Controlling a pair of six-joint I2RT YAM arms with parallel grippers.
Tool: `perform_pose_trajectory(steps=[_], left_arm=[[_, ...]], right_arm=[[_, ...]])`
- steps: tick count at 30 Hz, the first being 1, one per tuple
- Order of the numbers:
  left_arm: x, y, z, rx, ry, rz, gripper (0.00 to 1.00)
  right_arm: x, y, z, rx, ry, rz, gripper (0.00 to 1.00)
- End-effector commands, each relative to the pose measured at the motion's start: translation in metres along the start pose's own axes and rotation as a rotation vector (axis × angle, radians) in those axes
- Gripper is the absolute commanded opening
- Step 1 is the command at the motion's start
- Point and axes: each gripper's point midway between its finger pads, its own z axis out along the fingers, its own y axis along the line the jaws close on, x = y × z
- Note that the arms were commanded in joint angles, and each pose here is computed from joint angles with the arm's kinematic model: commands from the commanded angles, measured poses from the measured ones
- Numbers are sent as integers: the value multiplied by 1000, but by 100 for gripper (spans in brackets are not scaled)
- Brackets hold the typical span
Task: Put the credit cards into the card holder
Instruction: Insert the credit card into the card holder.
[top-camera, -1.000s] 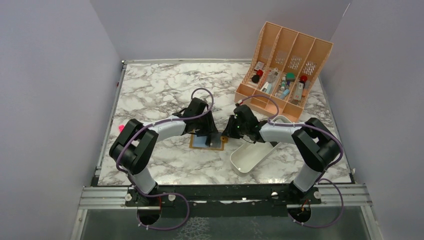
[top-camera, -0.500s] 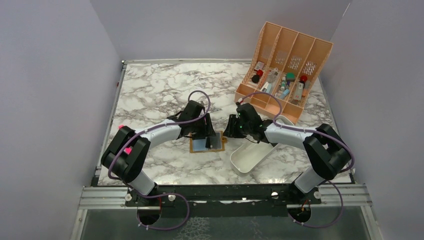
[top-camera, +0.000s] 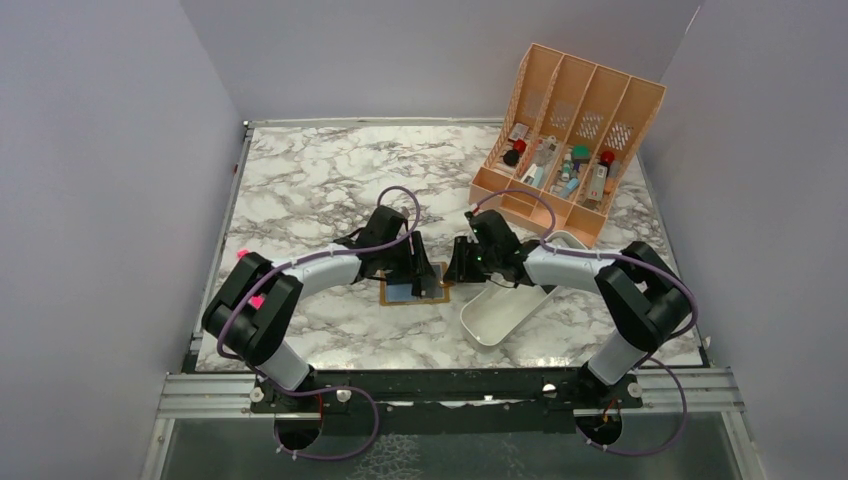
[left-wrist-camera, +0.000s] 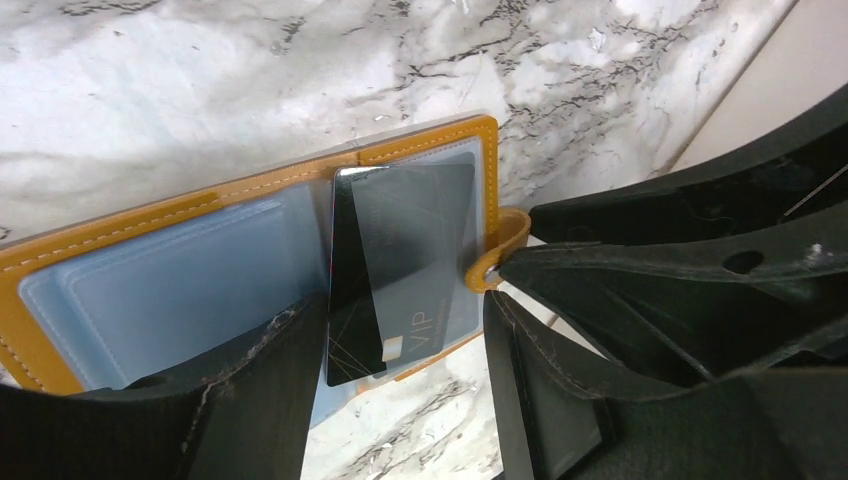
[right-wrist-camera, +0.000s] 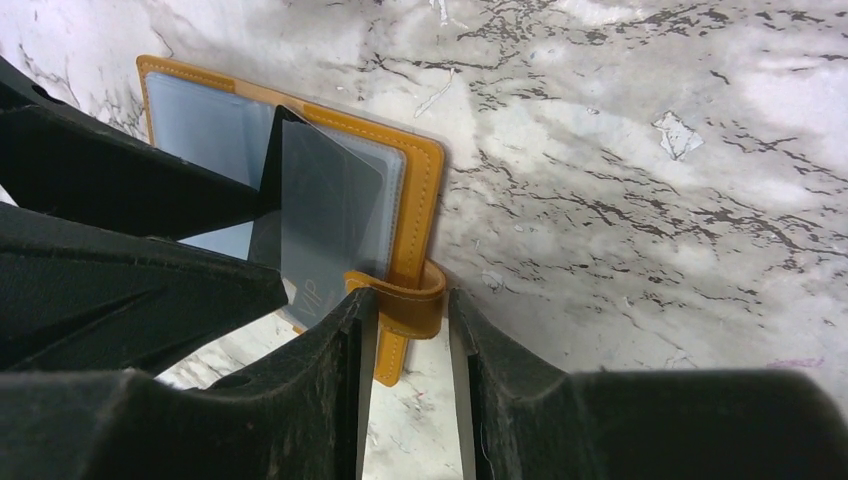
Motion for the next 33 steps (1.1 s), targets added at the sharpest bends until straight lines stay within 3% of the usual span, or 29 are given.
perform_pose_trajectory(steps=[1,18,33], left_arm=[[10,-11,3,62,31,-15,62],[18,-28,14,89,41,-54,61],[10,-58,11,227,13,-97,61]], right_arm=[[11,1,5,-23,30,4,37],[19,4,8,-67,26,69,29],[16,7,9,-81,7,107,28]])
